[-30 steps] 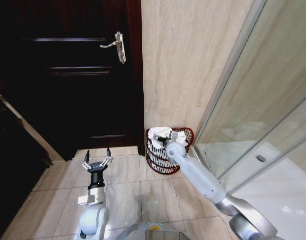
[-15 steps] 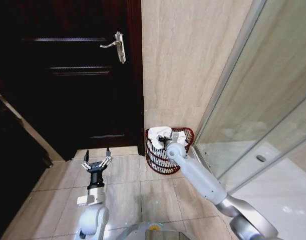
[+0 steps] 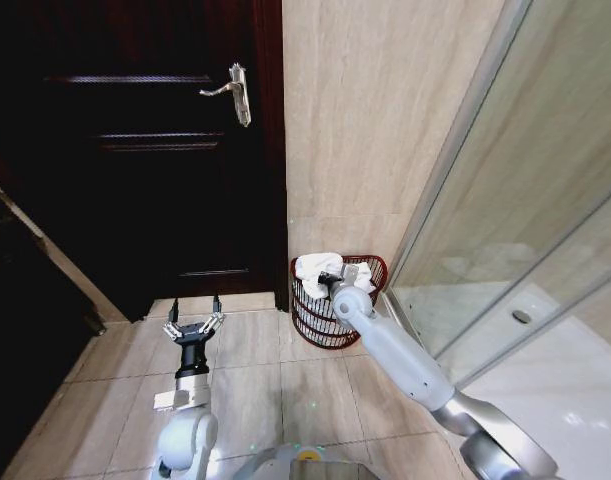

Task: Discard the used towel into the hamper.

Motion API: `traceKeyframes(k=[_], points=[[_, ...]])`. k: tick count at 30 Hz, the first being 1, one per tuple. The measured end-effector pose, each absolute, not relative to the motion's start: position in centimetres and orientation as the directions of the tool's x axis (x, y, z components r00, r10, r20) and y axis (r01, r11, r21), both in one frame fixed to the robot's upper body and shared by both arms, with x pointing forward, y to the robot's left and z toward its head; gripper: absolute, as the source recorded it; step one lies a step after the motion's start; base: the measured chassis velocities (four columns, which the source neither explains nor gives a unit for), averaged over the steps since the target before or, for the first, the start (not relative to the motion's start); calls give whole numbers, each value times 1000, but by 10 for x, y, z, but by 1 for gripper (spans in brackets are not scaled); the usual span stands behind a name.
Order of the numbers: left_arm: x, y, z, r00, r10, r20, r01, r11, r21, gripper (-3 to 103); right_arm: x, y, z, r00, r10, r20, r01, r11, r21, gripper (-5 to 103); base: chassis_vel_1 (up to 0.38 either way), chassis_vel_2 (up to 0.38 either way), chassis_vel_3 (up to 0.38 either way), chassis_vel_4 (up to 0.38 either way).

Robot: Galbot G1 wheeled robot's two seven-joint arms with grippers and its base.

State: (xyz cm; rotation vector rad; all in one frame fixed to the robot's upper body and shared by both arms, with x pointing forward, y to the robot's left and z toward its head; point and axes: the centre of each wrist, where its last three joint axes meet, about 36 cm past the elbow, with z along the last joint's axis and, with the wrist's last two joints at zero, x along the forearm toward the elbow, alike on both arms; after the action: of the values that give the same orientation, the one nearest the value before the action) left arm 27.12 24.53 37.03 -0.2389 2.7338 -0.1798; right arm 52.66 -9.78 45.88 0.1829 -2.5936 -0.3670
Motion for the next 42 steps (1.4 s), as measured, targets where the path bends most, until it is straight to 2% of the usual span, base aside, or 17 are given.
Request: traceKeyframes(k=[8, 17, 32, 42], points=[[273, 236, 378, -911, -181, -370, -118, 975, -186, 100, 524, -82, 467, -860, -250, 444, -113, 943, 312, 3, 0, 0, 0, 0], [269, 246, 377, -910, -193, -366, -134, 974, -181, 100, 527, -84, 460, -862, -230, 452, -99, 950, 295, 3, 0, 0, 0, 0], [269, 246, 372, -913, -184, -365, -123, 975, -185, 100, 537, -150, 483, -911, -110, 397, -5, 967, 255, 3, 0, 0, 0, 0], [270, 244, 372, -914, -173, -368, -112, 977, -181, 100, 544, -167, 514, -955, -13, 295, 44, 981, 187, 3, 0, 0, 0, 0]])
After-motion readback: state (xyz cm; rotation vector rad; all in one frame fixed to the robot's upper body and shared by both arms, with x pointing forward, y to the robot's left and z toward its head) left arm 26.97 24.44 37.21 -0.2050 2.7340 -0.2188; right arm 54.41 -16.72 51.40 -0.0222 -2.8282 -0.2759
